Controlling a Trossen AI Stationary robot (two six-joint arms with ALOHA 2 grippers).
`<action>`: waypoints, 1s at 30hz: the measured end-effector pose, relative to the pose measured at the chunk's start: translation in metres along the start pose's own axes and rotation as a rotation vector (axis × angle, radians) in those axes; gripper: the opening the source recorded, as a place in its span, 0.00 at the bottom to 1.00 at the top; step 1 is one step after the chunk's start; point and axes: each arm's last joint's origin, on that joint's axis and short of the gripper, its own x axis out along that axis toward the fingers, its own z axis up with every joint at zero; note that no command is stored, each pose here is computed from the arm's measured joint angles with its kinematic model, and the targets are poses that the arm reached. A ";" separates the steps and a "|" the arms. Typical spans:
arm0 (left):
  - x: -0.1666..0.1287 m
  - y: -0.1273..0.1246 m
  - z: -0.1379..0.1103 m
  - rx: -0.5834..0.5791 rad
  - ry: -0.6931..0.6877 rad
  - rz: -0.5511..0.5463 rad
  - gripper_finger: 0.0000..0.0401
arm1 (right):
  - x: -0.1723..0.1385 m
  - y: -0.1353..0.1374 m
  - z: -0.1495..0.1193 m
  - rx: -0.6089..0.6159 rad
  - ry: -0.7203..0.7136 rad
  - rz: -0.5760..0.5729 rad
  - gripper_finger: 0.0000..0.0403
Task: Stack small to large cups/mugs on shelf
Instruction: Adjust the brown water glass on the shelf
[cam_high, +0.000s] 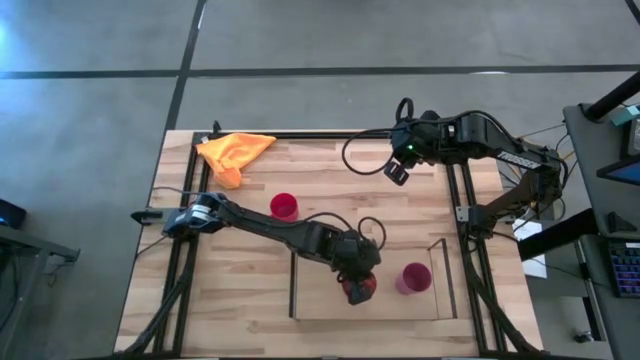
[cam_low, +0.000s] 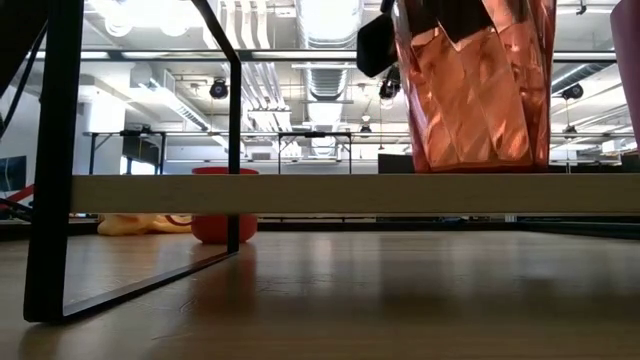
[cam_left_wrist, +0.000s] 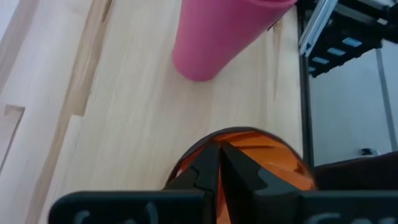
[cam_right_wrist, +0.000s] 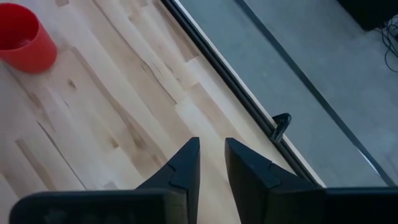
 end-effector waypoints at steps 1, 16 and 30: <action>0.000 0.000 0.001 -0.001 -0.009 -0.004 0.00 | 0.000 0.000 0.000 0.002 -0.004 0.001 0.17; 0.000 0.009 0.008 0.005 -0.034 0.002 0.00 | 0.000 0.000 0.001 0.007 -0.013 0.004 0.18; -0.001 0.013 0.010 0.005 -0.037 0.008 0.00 | 0.000 0.000 0.001 0.007 -0.013 0.004 0.19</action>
